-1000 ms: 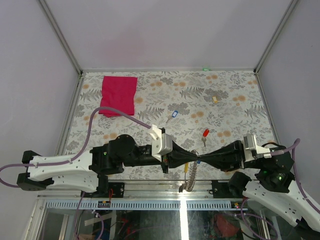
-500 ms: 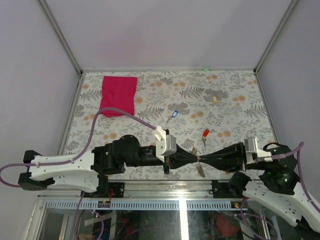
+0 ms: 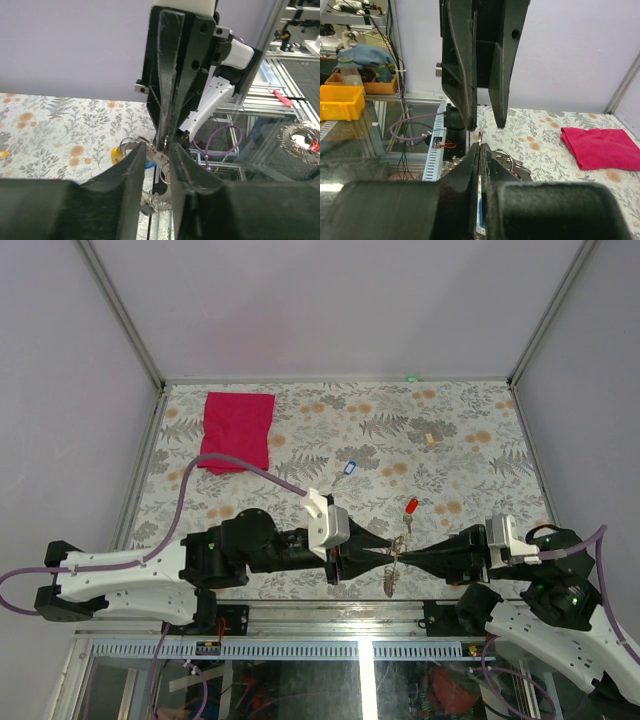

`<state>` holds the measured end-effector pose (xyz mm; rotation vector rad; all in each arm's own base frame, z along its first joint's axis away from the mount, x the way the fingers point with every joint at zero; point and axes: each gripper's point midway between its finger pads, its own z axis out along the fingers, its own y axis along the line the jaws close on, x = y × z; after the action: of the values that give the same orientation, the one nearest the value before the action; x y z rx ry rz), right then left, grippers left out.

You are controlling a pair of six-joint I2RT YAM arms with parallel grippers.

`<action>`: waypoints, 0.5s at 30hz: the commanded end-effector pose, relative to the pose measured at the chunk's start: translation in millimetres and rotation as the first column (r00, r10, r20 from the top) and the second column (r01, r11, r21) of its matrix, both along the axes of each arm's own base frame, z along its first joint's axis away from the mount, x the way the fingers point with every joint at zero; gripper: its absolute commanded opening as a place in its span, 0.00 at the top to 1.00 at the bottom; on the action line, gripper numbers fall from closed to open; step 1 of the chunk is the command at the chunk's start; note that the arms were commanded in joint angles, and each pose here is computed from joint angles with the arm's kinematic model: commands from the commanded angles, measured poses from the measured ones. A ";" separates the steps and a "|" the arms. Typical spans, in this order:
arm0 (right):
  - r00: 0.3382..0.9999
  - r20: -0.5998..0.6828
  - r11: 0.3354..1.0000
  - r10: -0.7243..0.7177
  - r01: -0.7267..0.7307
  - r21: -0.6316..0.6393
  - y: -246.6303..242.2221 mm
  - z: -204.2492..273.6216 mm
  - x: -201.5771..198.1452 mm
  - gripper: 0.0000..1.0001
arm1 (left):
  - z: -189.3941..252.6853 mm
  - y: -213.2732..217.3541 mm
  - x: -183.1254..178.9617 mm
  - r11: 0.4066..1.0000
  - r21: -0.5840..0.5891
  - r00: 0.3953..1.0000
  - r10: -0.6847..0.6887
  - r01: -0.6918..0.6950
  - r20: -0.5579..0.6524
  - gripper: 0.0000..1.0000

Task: Put the keys on the keyring

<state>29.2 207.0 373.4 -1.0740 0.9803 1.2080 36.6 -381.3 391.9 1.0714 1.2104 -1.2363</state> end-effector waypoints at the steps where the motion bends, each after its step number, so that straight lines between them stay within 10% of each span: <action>1: 0.993 0.085 0.996 -0.082 0.078 0.050 -13.3 24.1 4.4 1.00 | 24.3 14.1 13.1 0.992 -0.084 0.996 0.090 -0.092 -0.023 0.69; 15: 0.943 0.097 0.945 -0.319 0.324 -0.038 -46.7 7.9 29.7 1.00 | -68.6 43.3 111.6 0.910 0.080 0.856 0.410 -0.406 -0.316 0.57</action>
<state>53.0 177.3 360.5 -1.0171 1.1019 0.9553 120.3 -344.3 338.2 0.7252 1.5104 -1.0674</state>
